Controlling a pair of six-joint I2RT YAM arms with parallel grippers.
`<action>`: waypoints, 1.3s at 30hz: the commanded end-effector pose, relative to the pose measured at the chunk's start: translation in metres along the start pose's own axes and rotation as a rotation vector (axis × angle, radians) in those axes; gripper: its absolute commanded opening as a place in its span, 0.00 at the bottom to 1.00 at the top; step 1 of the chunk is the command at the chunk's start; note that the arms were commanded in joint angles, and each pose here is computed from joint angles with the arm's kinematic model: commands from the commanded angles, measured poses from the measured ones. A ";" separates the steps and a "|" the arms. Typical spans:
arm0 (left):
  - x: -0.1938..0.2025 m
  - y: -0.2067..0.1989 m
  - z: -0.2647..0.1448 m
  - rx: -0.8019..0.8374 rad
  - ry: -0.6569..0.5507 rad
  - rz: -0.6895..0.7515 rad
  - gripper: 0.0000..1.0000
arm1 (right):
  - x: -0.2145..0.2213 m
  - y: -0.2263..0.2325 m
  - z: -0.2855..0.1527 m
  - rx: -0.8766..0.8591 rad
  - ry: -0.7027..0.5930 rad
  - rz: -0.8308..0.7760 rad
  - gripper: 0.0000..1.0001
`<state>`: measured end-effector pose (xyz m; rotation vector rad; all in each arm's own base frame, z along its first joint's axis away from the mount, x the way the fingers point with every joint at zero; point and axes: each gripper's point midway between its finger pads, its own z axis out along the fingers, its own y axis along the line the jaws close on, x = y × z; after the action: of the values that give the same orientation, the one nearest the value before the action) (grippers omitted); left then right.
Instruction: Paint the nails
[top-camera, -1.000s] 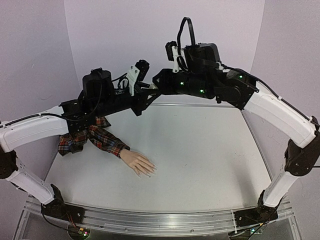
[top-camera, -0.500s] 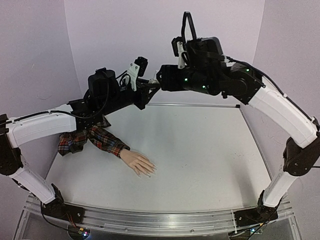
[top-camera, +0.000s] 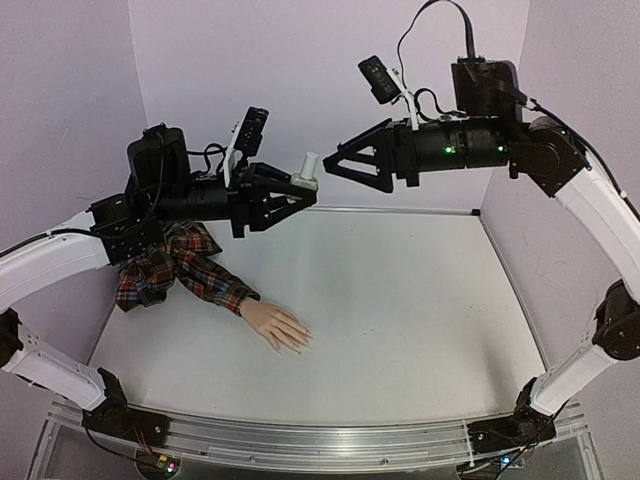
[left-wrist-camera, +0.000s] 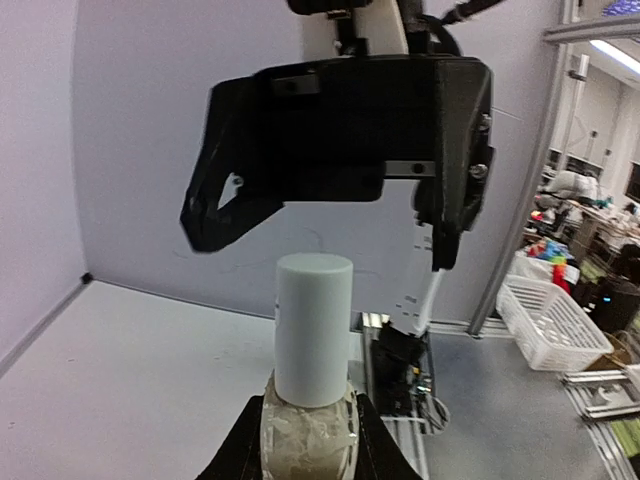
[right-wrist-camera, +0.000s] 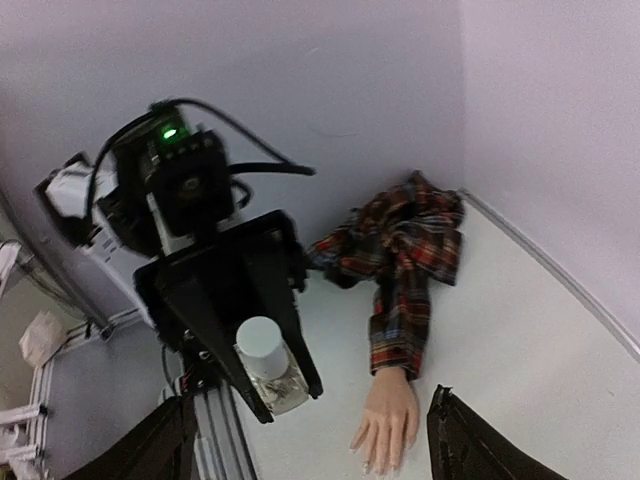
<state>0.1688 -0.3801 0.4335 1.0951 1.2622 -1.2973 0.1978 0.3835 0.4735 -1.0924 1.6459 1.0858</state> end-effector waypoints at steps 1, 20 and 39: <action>-0.015 -0.051 -0.008 0.273 0.017 -0.055 0.00 | -0.009 0.054 0.000 -0.350 -0.002 -0.062 0.67; -0.025 -0.054 -0.008 0.290 -0.008 -0.039 0.00 | -0.006 0.059 0.020 -0.463 0.035 0.007 0.24; -0.025 0.107 -0.033 -0.675 -0.012 0.188 0.00 | 0.030 -0.098 0.033 0.587 -0.052 0.358 0.00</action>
<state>0.2068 -0.3763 0.4119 0.9534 1.4563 -1.0959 0.2373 0.4223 0.4492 -0.8786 1.7965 1.0757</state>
